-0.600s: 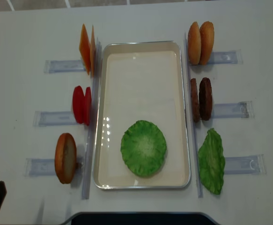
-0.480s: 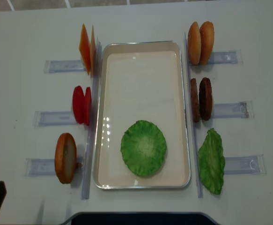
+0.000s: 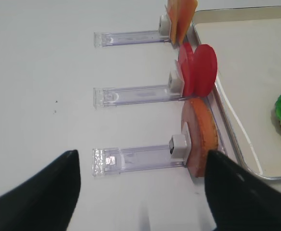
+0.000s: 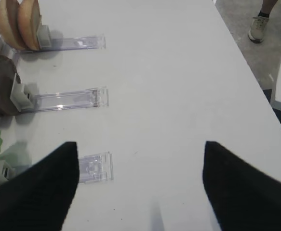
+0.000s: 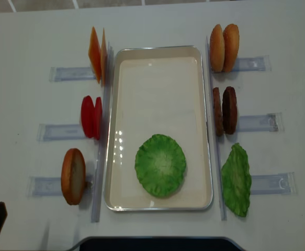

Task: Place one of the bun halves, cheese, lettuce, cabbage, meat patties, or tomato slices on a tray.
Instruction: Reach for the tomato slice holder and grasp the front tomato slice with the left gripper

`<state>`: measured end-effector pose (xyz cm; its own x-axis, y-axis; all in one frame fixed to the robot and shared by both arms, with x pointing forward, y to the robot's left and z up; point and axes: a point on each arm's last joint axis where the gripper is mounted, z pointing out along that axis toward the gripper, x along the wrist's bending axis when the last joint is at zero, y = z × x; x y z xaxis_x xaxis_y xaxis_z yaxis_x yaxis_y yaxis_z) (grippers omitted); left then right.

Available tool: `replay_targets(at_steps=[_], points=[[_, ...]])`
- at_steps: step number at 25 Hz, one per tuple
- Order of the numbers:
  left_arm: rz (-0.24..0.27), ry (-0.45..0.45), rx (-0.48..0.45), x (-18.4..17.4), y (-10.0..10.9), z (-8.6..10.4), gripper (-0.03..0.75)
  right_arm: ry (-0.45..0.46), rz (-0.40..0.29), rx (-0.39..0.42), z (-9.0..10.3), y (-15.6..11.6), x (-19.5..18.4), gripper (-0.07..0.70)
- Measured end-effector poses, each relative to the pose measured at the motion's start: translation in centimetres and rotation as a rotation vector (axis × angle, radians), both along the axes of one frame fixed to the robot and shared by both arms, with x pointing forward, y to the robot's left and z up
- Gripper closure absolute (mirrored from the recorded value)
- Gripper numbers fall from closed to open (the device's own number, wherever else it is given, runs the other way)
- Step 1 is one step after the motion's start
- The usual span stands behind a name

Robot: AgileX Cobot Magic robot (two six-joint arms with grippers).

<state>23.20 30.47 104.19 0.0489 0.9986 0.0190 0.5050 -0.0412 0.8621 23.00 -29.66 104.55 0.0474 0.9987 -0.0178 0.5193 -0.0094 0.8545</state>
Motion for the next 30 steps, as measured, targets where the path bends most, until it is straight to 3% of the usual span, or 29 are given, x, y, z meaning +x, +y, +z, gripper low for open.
replay_targets(at_steps=[30], points=[[0.000,0.006,0.000,0.08,-0.01,0.00,0.118,0.001,0.000,0.000,-0.01,0.00,0.00,0.095]])
